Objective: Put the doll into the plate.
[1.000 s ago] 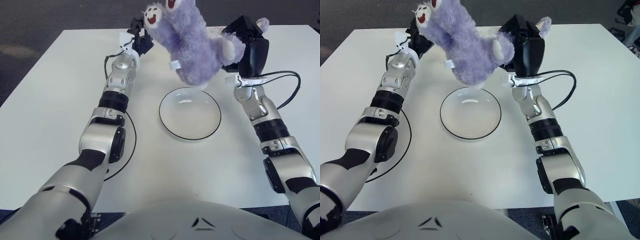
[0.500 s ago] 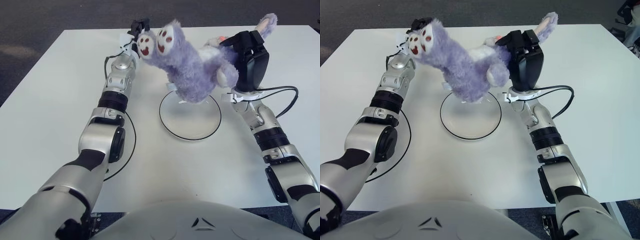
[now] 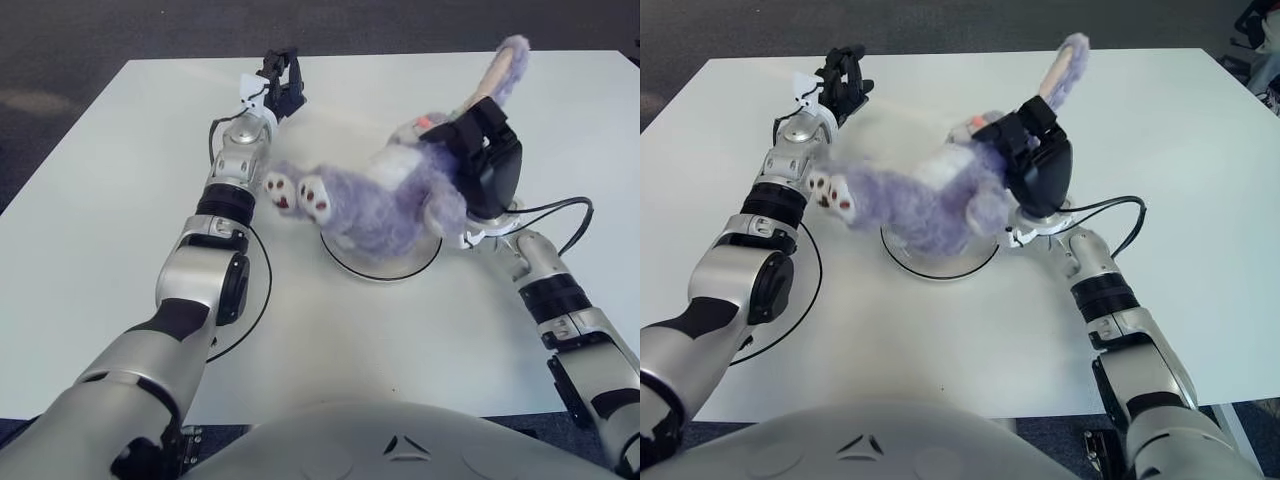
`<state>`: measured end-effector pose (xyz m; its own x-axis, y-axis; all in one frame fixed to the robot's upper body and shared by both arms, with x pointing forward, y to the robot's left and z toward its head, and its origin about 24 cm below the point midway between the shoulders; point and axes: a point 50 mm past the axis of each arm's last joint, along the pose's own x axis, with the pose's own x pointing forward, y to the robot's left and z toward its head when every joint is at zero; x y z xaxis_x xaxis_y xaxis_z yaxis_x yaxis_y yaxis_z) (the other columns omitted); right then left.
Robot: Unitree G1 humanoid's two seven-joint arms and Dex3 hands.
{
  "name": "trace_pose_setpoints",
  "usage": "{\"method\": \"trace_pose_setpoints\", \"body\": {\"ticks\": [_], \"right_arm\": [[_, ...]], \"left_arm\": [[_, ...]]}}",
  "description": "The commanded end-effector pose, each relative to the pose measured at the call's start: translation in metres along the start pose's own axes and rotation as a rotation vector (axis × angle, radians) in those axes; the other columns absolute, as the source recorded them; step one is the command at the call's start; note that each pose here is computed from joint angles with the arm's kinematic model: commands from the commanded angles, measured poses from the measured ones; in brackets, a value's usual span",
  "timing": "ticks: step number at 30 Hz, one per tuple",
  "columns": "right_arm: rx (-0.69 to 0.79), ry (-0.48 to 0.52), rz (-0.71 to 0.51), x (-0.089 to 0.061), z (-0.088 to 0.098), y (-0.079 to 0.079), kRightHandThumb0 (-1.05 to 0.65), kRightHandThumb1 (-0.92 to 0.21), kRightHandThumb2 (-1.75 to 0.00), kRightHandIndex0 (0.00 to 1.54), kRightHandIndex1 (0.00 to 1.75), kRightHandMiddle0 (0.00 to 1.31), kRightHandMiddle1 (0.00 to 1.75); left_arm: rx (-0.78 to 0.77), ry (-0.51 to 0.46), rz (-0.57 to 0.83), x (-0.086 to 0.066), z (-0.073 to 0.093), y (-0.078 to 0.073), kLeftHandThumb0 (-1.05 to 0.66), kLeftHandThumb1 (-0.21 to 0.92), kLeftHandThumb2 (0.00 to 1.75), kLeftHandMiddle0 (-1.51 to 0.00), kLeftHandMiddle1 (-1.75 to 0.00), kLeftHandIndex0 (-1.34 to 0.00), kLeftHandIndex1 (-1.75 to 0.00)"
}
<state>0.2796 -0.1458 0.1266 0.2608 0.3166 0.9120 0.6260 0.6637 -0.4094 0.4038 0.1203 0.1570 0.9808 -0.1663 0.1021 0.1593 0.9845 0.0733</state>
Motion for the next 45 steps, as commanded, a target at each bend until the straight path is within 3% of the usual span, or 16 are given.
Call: {"method": "trace_pose_setpoints", "body": {"ticks": [1,12,25,30,37,43,45], "right_arm": [[-0.003,-0.035,-0.032,0.002,-0.001,-0.004,0.00,-0.14,-1.52,0.76,1.70,0.51,1.75],[0.130,-0.014,-0.034,-0.005,0.008,-0.002,0.00,-0.18,-1.47,0.73,1.71,0.47,1.75],[0.038,-0.133,0.022,-0.009,0.008,0.000,0.00,-0.20,-1.44,0.73,1.68,0.46,1.75],[-0.020,-0.195,0.081,-0.011,0.005,0.000,0.00,-0.24,-1.39,0.71,1.66,0.45,1.75],[-0.062,-0.223,0.118,-0.013,0.002,-0.002,0.00,-0.32,-1.31,0.60,1.71,0.42,1.75],[-0.092,-0.232,0.130,-0.013,0.001,-0.004,-0.01,-0.34,-1.25,0.54,1.74,0.49,1.62],[-0.106,-0.236,0.119,-0.012,0.001,-0.004,-0.01,-0.39,-1.21,0.50,1.73,0.44,1.68]], "left_arm": [[0.018,-0.011,-0.010,0.001,0.001,-0.001,-0.60,0.92,0.94,-0.18,-0.74,0.00,-0.64],[0.047,-0.026,0.002,0.001,-0.001,-0.004,-0.60,0.92,0.93,-0.12,-0.92,0.00,-0.87],[0.064,-0.035,0.011,0.000,-0.001,-0.008,-0.56,0.92,0.89,-0.09,-0.96,0.00,-0.84],[0.076,-0.027,0.019,0.000,-0.002,-0.009,-0.55,0.92,0.90,-0.08,-0.92,0.00,-0.72],[0.081,-0.026,0.024,0.000,-0.003,-0.010,-0.54,0.92,0.90,-0.08,-0.89,0.00,-0.68],[0.090,-0.023,0.024,0.000,-0.004,-0.010,-0.53,0.92,0.88,-0.08,-0.88,0.00,-0.72],[0.092,-0.022,0.024,-0.001,-0.004,-0.010,-0.53,0.92,0.88,-0.08,-0.88,0.00,-0.74]]}}
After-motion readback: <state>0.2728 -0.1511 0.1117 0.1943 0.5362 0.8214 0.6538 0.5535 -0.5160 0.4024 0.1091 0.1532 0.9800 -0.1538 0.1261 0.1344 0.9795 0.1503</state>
